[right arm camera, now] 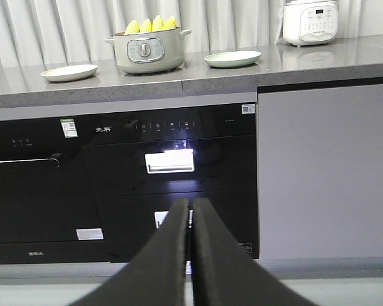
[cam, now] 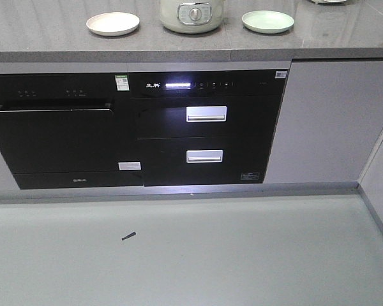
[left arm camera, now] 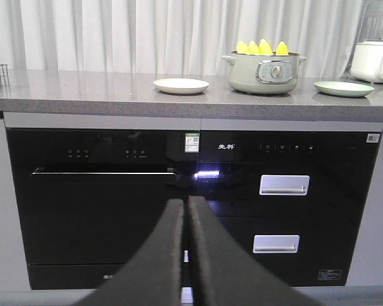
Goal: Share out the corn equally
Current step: 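Drive the base forward toward the counter with the corn pot, then drive closer and center the base on the corn pot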
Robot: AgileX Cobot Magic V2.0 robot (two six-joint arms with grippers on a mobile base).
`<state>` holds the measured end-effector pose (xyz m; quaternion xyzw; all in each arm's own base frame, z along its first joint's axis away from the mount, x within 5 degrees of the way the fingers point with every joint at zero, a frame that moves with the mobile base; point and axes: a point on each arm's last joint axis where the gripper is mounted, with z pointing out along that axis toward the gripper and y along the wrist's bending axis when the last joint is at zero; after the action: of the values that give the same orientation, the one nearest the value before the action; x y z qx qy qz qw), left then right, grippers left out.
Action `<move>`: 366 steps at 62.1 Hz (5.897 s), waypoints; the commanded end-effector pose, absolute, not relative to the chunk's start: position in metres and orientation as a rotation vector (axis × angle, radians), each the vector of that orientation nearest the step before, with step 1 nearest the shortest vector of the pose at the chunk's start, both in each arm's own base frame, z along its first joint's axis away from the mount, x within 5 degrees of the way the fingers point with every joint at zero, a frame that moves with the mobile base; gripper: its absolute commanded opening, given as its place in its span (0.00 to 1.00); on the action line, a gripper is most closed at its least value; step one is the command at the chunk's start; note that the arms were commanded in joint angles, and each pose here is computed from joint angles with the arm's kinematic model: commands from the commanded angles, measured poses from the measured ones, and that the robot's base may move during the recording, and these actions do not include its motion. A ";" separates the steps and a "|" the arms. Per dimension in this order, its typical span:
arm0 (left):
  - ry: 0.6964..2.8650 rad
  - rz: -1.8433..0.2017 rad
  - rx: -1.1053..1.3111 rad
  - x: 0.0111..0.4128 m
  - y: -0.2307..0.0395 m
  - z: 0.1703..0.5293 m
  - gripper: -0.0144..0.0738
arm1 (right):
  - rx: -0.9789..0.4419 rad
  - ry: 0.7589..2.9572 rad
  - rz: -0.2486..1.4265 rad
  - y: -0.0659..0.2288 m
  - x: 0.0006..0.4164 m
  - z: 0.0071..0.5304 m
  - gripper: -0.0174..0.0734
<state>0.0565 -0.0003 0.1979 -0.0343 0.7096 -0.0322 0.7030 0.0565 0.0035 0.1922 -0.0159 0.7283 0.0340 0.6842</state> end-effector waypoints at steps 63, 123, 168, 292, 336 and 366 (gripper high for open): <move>1.474 -0.075 -0.087 0.054 0.001 0.212 0.16 | -0.043 1.572 0.071 0.004 0.057 0.193 0.19; 1.474 -0.075 -0.087 0.054 0.001 0.212 0.16 | -0.043 1.572 0.071 0.004 0.057 0.193 0.19; 1.474 -0.075 -0.087 0.054 0.001 0.212 0.16 | -0.043 1.572 0.071 0.004 0.057 0.193 0.19; 1.474 -0.075 -0.087 0.054 0.001 0.212 0.16 | -0.043 1.572 0.071 0.004 0.057 0.193 0.19; 1.474 -0.075 -0.087 0.054 0.001 0.212 0.16 | -0.043 1.572 0.071 0.004 0.057 0.193 0.19; 1.474 -0.075 -0.087 0.054 0.001 0.212 0.16 | -0.043 1.572 0.071 0.004 0.057 0.193 0.19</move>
<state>0.0565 -0.0003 0.1979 -0.0343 0.7096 -0.0322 0.7030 0.0565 0.0035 0.1922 -0.0159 0.7283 0.0340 0.6842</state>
